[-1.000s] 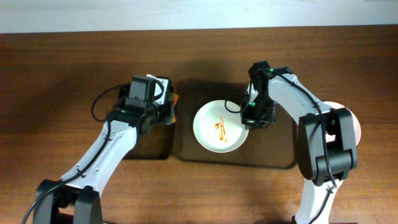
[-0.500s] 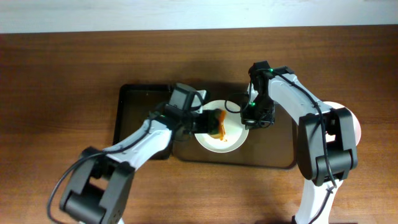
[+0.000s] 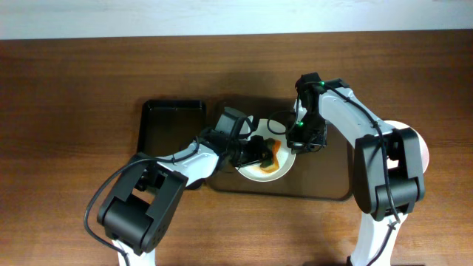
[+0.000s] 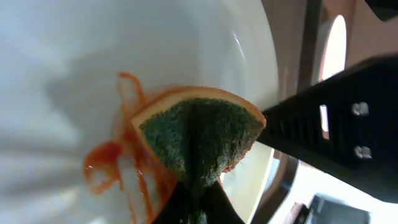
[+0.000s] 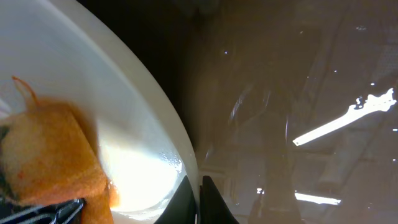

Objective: Clean dirty plates on tray and stack at the side
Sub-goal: 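Scrub the sauced plate with the sponge using the left gripper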

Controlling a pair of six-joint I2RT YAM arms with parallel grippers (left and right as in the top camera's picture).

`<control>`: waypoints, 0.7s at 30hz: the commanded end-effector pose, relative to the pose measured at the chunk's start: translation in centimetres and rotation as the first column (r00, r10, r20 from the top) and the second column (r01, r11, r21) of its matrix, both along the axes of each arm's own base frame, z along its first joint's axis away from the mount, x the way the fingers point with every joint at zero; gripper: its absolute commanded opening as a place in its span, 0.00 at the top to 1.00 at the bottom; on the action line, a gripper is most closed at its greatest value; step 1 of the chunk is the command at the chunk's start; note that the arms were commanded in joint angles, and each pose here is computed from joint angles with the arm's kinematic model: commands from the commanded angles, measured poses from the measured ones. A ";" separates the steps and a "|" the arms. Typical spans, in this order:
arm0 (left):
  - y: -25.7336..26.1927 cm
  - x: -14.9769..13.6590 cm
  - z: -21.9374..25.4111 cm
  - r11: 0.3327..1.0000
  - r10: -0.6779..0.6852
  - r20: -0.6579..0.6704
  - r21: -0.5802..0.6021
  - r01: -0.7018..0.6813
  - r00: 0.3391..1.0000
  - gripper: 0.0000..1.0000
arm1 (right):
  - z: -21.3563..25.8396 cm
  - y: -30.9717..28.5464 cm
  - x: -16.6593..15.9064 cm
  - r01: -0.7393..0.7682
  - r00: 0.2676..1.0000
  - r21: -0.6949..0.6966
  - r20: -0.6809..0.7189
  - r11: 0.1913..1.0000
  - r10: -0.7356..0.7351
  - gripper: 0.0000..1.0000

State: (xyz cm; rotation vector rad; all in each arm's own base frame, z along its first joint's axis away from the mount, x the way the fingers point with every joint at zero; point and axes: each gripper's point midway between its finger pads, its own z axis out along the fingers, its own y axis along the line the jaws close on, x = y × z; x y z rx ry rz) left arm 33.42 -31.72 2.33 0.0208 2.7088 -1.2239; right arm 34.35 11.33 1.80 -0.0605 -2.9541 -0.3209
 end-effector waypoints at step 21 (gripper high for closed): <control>0.6 -0.2 3.7 1.000 0.013 0.036 0.023 -0.014 0.999 1.00 | 0.9 -0.1 -0.2 -0.022 1.000 -0.016 0.015 1.000 0.023 0.96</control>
